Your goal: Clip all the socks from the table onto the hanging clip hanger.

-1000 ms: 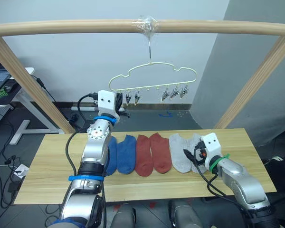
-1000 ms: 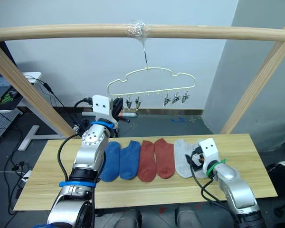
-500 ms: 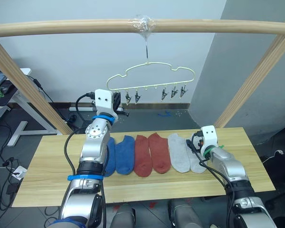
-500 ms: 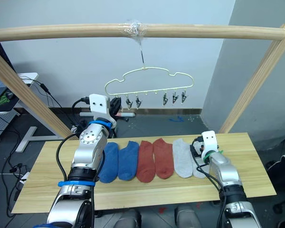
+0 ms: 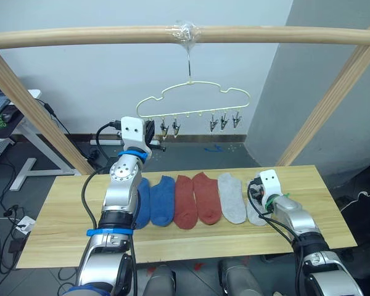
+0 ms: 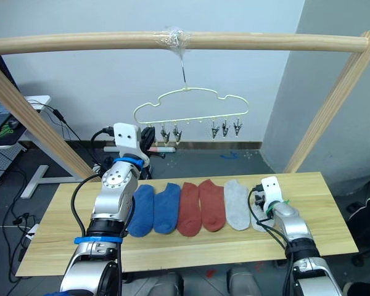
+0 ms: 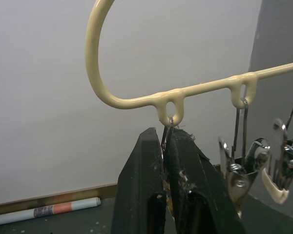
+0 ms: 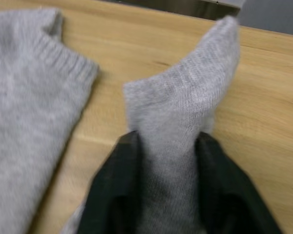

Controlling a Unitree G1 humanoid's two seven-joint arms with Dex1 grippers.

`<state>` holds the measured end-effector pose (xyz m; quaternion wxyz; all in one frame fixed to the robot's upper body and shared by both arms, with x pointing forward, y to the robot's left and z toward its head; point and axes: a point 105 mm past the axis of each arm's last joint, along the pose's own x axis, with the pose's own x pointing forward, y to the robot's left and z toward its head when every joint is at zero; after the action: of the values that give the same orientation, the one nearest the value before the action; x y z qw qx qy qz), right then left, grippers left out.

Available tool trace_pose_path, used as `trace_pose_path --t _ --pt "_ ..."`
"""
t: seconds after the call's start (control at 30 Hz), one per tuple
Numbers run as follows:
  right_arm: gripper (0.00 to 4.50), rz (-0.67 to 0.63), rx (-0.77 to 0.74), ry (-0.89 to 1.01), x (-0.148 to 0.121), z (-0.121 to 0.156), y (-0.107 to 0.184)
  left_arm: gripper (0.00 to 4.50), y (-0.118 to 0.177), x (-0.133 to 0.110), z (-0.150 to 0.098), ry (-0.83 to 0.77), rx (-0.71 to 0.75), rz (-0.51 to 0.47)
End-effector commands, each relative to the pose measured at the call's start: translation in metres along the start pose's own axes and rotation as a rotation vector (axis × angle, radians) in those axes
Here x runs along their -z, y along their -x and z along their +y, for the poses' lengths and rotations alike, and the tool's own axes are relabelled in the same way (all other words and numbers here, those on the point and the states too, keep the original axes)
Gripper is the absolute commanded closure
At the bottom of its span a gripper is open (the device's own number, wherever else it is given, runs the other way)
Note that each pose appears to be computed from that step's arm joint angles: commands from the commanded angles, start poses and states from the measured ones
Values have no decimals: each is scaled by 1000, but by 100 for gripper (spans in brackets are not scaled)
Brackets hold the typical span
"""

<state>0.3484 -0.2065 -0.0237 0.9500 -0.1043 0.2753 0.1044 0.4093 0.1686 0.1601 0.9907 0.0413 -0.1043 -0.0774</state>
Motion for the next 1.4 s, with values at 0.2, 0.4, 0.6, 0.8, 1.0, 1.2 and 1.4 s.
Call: trace_pose_path --t 0.2,0.4,0.6,0.8,1.0,1.2,1.4 --pt "448 -159 -164 303 -41 15 38 450 3 -2 10 61 54 38" --pt "448 -369 -418 777 -87 86 73 450 9 -5 10 540 135 169" --pt "448 -514 -432 930 -134 128 71 450 16 -34 -10 954 294 258" --pt "448 -594 -391 1010 -163 151 67 450 23 -39 -20 1073 324 273" --pt "448 -639 -366 1063 -178 162 66 450 29 -43 -29 1094 361 282" --pt "448 -681 -344 1110 -191 169 67 450 34 -42 -31 1073 359 288" --pt "448 -702 -333 1140 -197 174 66 450 34 -39 -34 1066 358 297"
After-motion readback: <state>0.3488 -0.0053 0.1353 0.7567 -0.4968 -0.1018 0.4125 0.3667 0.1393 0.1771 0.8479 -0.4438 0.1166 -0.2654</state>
